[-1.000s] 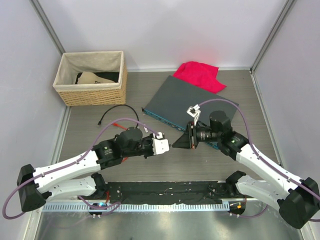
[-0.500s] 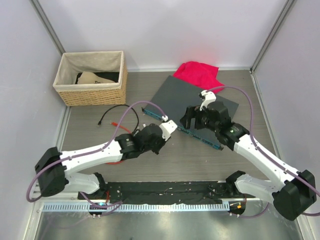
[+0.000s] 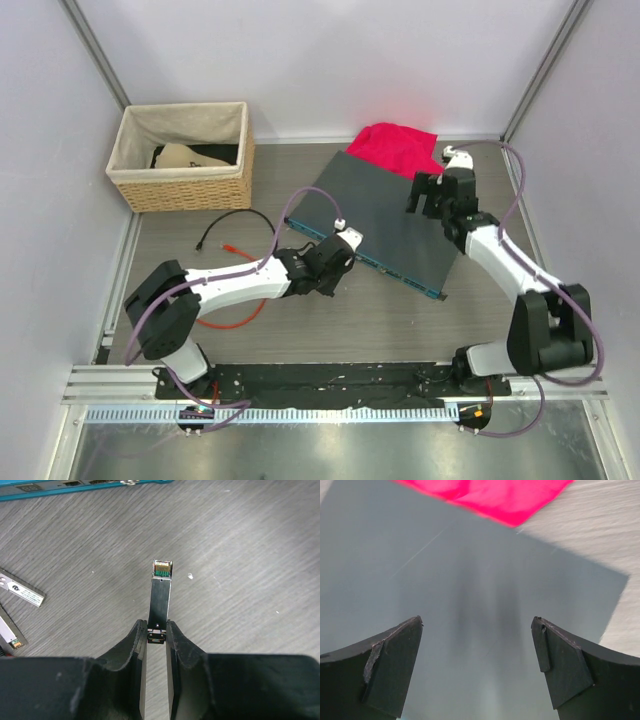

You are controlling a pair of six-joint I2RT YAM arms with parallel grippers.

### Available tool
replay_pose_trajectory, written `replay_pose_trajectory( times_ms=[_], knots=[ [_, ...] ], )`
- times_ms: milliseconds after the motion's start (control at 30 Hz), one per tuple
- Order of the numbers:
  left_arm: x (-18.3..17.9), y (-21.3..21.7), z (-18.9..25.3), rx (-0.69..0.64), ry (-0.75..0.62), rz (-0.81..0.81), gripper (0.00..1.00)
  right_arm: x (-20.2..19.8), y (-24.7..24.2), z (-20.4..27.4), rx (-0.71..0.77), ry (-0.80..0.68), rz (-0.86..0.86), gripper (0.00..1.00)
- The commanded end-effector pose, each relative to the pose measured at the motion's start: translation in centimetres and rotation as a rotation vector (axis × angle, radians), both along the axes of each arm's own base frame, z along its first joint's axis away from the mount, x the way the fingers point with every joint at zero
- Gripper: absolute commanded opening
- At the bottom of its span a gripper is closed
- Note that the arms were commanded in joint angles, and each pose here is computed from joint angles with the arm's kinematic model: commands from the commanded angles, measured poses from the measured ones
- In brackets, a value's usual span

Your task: Insert the plug into the switch port

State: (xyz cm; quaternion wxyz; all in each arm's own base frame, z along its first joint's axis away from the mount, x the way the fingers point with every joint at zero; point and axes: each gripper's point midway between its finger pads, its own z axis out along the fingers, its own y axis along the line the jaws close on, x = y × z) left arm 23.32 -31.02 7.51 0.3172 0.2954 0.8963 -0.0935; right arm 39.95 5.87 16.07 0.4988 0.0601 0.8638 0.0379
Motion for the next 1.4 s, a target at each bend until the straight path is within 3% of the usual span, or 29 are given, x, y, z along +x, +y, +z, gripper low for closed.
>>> replay_pose_trajectory(
  times_ms=[0, 233, 433, 733, 933, 1367],
  knots=[
    [1.5, -1.1, 1.0, -0.054, -0.007, 0.018, 0.0, 6.0, -3.1, 2.3, 0.012, -0.098, 0.01, 1.0],
    [2.5, -1.2, -0.1, -0.056, 0.002, 0.008, 0.0, 12.1, -6.5, -1.4, 0.012, -0.007, 0.054, 1.0],
    [3.4, -1.7, -0.5, -0.077, 0.019, 0.005, 0.0, 14.5, -6.1, -6.4, 0.071, 0.128, 0.168, 1.0],
    [3.5, -2.5, -0.9, -0.087, 0.021, -0.03, 0.0, 11.5, -2.2, -9.5, 0.229, 0.28, 0.338, 1.0],
    [3.9, -2.4, -1.2, -0.068, -0.003, -0.035, 0.0, 7.6, -1.3, -10.9, 0.283, 0.364, 0.348, 0.98],
    [5.8, 0.8, -2.8, 0.018, -0.023, 0.049, 0.0, 4.5, -1.8, -9.7, 0.269, 0.328, 0.275, 0.97]
  ],
)
